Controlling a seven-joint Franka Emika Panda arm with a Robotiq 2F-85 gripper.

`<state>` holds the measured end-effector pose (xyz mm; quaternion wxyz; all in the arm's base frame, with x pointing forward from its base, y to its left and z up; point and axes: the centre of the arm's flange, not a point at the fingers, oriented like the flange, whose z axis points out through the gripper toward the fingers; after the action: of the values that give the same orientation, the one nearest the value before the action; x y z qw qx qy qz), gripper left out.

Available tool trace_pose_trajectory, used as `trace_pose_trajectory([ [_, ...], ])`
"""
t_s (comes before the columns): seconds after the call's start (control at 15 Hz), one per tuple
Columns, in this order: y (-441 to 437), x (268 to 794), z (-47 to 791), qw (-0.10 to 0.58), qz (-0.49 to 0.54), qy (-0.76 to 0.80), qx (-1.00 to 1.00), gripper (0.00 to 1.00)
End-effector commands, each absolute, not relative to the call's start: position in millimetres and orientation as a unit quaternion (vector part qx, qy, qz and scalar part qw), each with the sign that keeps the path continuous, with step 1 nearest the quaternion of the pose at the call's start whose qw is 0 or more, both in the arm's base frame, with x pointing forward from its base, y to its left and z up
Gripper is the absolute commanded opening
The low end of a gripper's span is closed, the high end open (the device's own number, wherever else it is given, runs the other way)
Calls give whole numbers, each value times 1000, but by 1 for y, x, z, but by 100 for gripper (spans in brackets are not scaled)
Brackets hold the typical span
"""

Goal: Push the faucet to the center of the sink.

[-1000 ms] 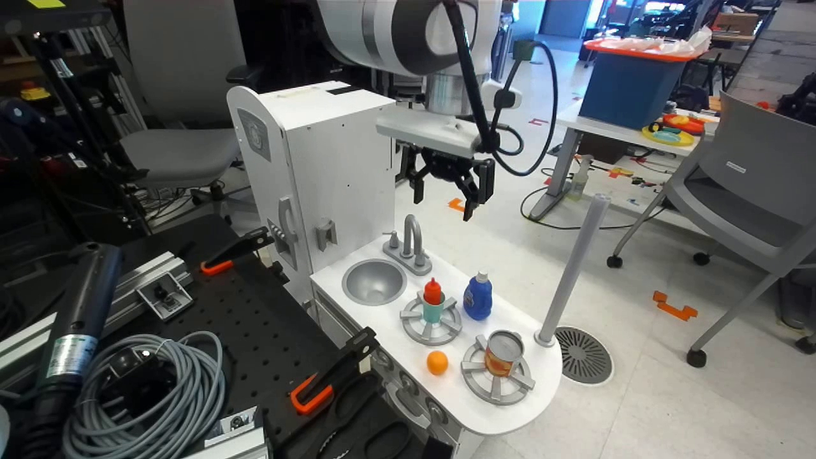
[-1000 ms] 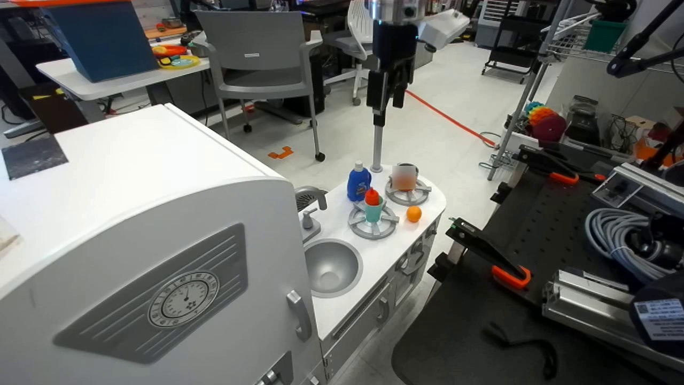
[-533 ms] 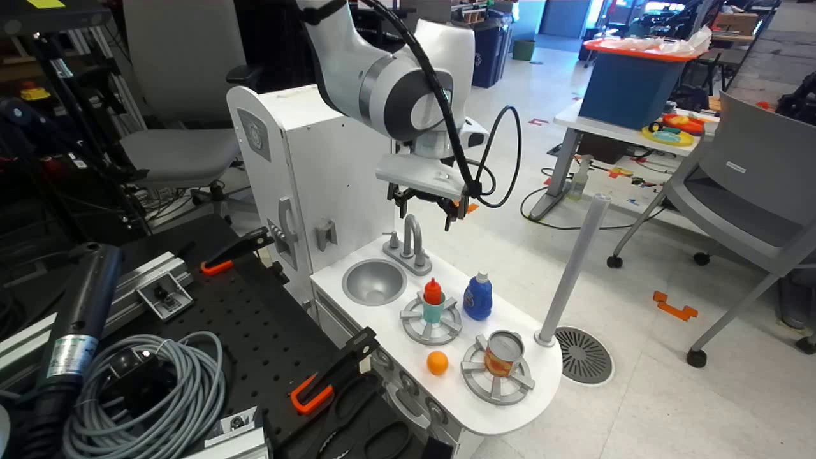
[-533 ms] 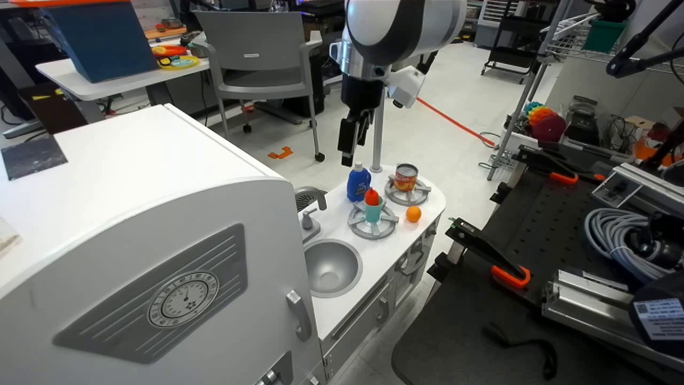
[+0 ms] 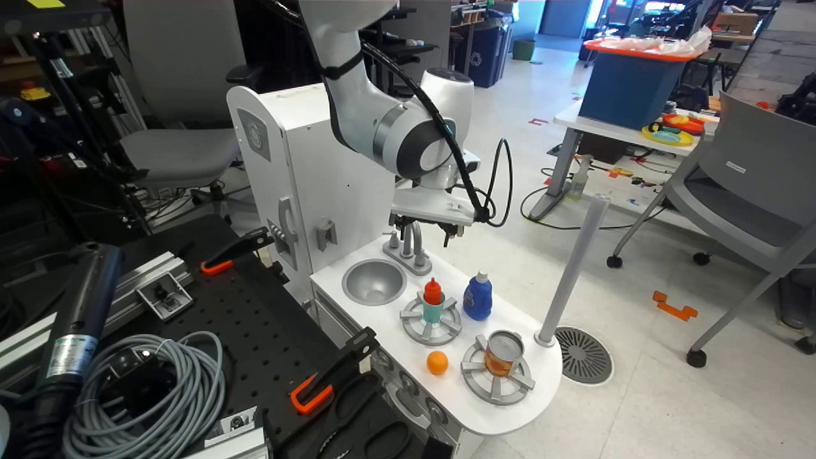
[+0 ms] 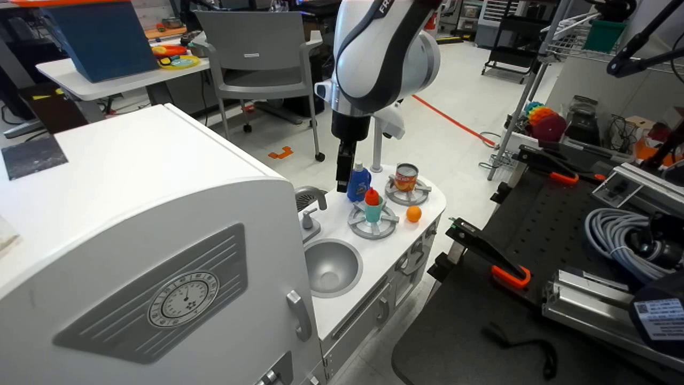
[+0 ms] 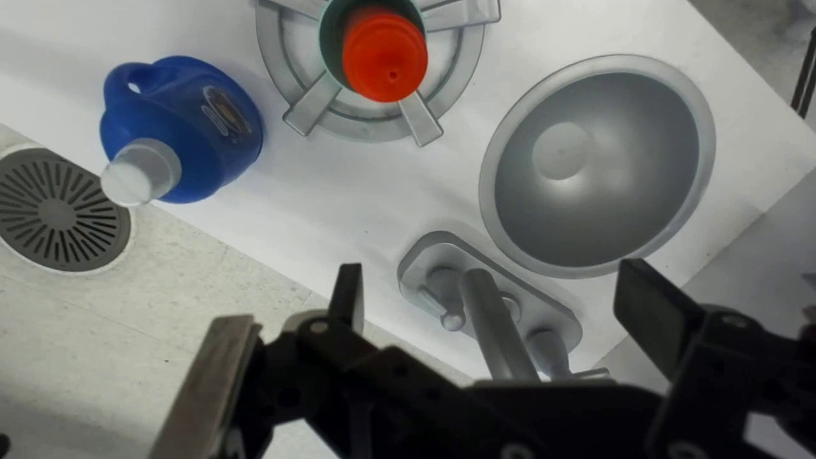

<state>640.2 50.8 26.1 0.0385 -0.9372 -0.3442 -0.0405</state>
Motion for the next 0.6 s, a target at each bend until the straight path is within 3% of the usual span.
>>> trace_pose_trajectory([
  [0.0, 59, 660, 4, 40, -51, -397, -915, 100],
  [0.53, 82, 661, -24, 36, -55, -477, -877, 100],
])
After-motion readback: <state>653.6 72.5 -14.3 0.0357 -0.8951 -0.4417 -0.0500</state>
